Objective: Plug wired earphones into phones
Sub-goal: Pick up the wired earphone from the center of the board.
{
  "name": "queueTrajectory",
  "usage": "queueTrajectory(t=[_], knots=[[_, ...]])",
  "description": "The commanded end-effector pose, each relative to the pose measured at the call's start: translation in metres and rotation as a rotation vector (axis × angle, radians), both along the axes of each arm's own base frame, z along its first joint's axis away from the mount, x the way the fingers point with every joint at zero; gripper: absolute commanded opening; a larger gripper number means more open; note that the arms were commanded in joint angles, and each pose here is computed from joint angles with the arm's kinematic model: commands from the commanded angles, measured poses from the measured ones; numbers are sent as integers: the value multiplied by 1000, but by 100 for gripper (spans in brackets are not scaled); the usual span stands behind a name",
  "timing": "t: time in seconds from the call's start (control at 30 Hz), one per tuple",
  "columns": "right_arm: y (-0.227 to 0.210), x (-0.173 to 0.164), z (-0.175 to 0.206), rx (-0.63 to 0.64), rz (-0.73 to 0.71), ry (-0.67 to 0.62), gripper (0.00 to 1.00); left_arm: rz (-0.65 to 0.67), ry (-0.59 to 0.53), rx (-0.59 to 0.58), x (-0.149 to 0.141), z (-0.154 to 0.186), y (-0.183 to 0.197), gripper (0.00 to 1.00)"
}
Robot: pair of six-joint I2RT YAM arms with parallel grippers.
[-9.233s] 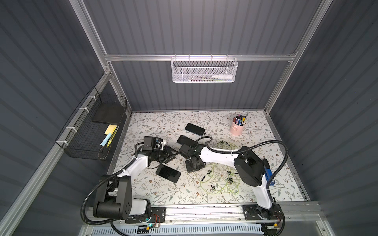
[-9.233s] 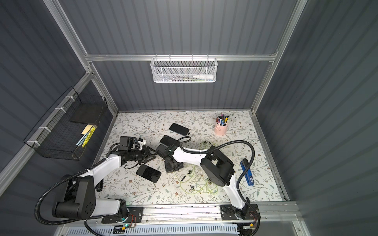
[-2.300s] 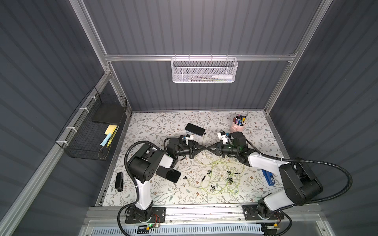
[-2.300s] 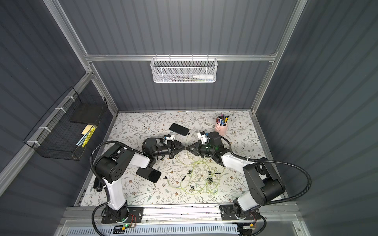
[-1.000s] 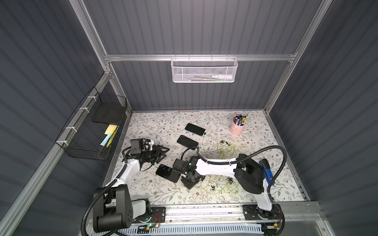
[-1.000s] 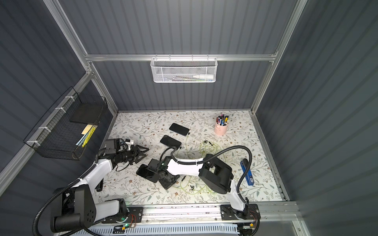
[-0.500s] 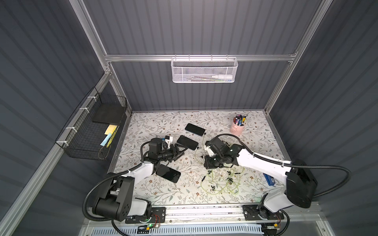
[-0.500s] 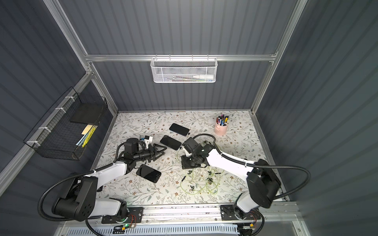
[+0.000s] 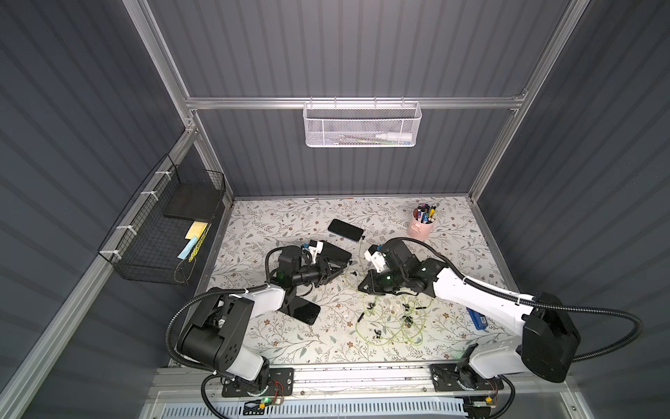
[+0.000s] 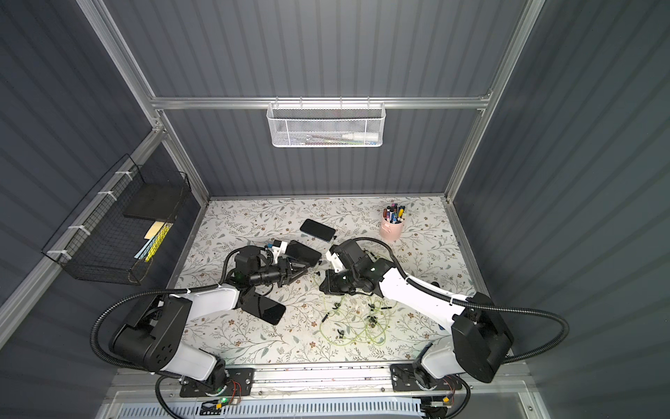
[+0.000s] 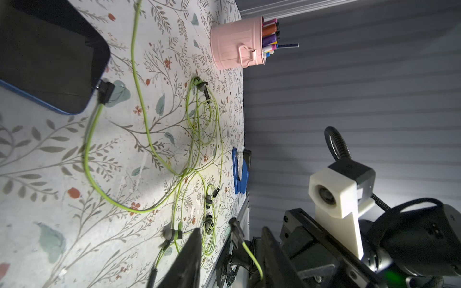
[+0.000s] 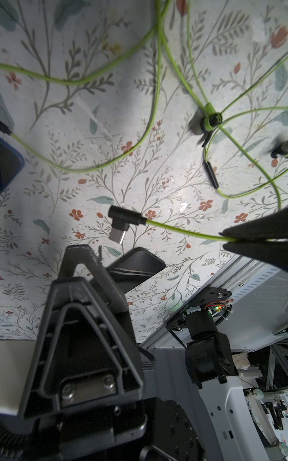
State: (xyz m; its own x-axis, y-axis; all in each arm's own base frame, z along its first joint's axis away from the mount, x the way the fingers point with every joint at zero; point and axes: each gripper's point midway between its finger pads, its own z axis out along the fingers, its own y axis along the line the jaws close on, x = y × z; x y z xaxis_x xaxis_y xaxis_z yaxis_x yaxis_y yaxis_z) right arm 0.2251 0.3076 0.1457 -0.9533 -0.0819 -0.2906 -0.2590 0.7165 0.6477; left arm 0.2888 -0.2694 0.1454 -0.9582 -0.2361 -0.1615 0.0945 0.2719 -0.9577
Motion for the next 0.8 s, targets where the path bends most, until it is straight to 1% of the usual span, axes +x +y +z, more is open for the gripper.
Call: queueTrajectory(t=[0.0, 0.1, 0.23, 0.47, 0.77], knots=[[2, 3, 3, 11, 2, -8, 0, -44, 7, -4, -2, 0, -8, 37], [4, 5, 3, 14, 10, -12, 0, -51, 34, -40, -2, 2, -12, 36], [6, 6, 4, 17, 18, -18, 0, -53, 52, -59, 0, 4, -15, 34], [9, 9, 0, 16, 24, -17, 0, -54, 59, -63, -1, 8, -16, 29], [11, 12, -1, 17, 24, -27, 0, -64, 80, -53, -3, 3, -18, 27]])
